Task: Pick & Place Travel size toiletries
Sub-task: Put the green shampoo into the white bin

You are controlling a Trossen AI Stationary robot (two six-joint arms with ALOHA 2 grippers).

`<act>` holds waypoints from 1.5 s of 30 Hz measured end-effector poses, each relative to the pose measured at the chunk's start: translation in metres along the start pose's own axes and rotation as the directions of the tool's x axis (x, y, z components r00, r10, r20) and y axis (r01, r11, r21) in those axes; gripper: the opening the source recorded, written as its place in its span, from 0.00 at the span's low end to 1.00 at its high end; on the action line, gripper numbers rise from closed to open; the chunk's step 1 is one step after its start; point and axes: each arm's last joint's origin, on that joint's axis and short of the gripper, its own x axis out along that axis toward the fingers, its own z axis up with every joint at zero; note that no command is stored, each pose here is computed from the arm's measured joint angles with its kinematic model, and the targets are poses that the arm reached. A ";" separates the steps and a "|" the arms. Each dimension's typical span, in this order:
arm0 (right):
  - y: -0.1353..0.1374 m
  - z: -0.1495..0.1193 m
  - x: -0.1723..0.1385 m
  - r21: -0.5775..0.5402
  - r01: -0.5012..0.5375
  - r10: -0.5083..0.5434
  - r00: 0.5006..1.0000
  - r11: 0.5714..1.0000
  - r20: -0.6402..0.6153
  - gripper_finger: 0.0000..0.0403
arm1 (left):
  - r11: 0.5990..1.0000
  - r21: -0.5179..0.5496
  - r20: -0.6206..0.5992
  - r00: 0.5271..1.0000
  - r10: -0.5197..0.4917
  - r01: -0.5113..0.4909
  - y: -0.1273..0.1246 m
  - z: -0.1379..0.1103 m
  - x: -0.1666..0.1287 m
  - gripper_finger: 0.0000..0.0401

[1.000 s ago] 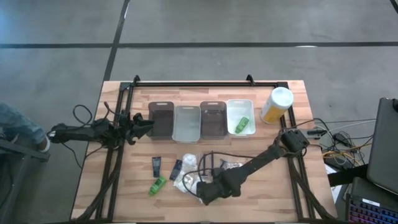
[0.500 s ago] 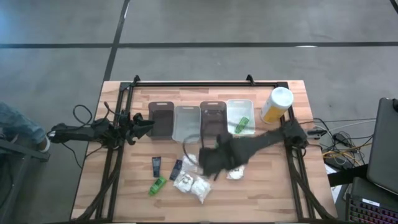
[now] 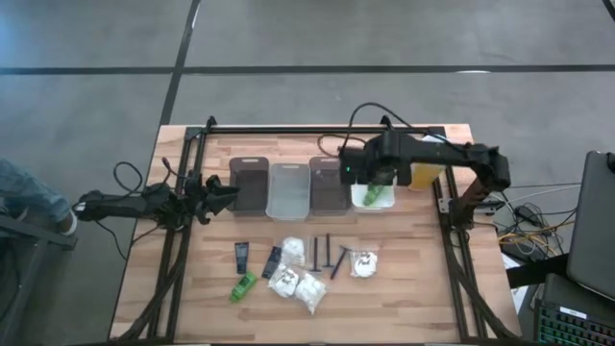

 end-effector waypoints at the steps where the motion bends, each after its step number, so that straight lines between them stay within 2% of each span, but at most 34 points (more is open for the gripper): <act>1: -0.001 0.005 0.008 -0.001 -0.005 0.005 1.000 1.000 -0.014 0.35 | 1.000 0.000 -0.001 1.000 0.001 -0.001 0.000 0.000 0.000 0.47; 7: -0.004 0.020 0.058 -0.032 -0.025 0.022 0.994 0.999 -0.103 0.35 | 1.000 0.000 -0.001 1.000 0.001 -0.001 0.000 0.000 0.000 0.47; 10: -0.010 0.021 0.077 -0.045 0.022 -0.027 0.991 0.999 -0.128 0.35 | 1.000 0.000 0.000 1.000 0.000 0.000 0.000 0.000 0.000 0.47; 15: -0.017 0.017 0.093 -0.059 0.059 -0.067 0.987 0.997 -0.146 0.39 | 1.000 0.000 0.000 1.000 0.000 0.000 0.000 0.000 0.000 0.47; 21: -0.014 0.017 0.100 -0.081 0.011 -0.021 0.992 0.997 -0.128 0.46 | 1.000 0.000 0.001 1.000 -0.001 0.001 0.000 0.000 0.000 0.47; 30: -0.013 0.018 0.100 -0.094 0.002 -0.013 0.993 0.996 -0.116 0.63 | 1.000 0.000 0.002 1.000 -0.001 0.001 0.000 0.000 0.000 0.47; 39: 0.009 0.009 0.065 -0.162 -0.134 0.123 0.989 0.978 -0.080 0.78 | 1.000 0.000 0.001 1.000 -0.001 0.001 0.000 0.000 0.000 0.47; 45: 0.020 -0.006 0.041 -0.195 -0.222 0.211 0.974 0.955 -0.079 0.85 | 1.000 0.000 0.000 1.000 0.000 0.000 0.000 0.000 0.000 0.47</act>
